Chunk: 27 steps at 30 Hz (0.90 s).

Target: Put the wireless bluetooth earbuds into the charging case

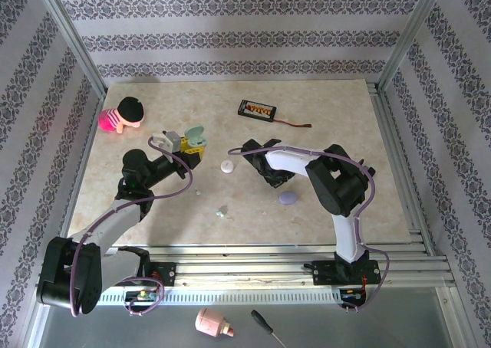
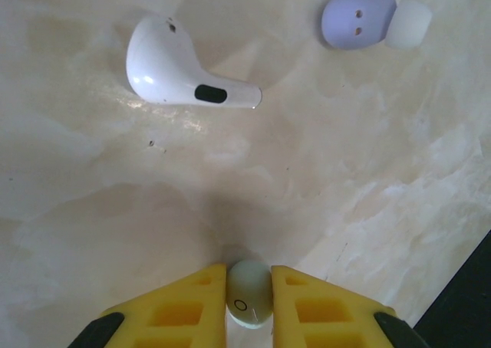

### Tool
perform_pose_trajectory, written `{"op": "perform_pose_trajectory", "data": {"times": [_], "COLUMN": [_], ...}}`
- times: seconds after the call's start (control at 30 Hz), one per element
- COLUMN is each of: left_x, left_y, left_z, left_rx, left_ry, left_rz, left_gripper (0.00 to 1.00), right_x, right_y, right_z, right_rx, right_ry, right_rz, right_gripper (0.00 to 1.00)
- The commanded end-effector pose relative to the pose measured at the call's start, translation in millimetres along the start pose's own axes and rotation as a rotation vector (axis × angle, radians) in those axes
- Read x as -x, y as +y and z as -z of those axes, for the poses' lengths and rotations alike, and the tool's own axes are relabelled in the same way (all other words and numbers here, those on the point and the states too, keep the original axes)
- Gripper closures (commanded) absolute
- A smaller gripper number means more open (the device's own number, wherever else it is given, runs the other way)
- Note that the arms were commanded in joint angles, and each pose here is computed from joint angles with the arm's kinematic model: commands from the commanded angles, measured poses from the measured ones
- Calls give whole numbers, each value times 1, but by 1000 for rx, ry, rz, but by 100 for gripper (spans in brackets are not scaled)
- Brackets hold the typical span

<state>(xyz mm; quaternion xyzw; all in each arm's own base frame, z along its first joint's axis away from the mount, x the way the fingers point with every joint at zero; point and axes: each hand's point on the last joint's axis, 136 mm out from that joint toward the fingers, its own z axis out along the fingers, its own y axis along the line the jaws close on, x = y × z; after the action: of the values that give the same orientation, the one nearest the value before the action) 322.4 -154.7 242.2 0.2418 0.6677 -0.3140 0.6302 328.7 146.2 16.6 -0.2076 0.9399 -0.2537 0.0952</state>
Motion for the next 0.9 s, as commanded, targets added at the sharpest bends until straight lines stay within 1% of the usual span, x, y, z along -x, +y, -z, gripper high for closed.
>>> {"op": "perform_pose_trajectory", "data": {"times": [0.0, 0.17, 0.37, 0.53, 0.73, 0.87], "left_x": [8, 13, 15, 13, 18, 19], "left_y": [-2, -8, -21, -41, -64, -72], "left_z": [-1, -3, -14, -26, -33, -33], "left_rx": [-28, -66, -136, -237, -345, -389], "left_ry": [-18, -30, -25, -28, -10, -5], "left_rz": [-30, -32, -49, -53, -74, -68], "left_gripper": [74, 74, 74, 74, 74, 74], "right_x": [-2, 5, 17, 31, 41, 44], "right_y": [-11, -12, -11, -11, -7, -10], "right_z": [8, 38, 97, 166, 259, 304], "right_rx": [15, 185, 505, 835, 1200, 1359], "right_ry": [-23, -114, -233, -362, -546, -653], "right_rz": [-17, -119, -249, -320, -274, -245], "right_gripper": [84, 84, 83, 84, 83, 83]}}
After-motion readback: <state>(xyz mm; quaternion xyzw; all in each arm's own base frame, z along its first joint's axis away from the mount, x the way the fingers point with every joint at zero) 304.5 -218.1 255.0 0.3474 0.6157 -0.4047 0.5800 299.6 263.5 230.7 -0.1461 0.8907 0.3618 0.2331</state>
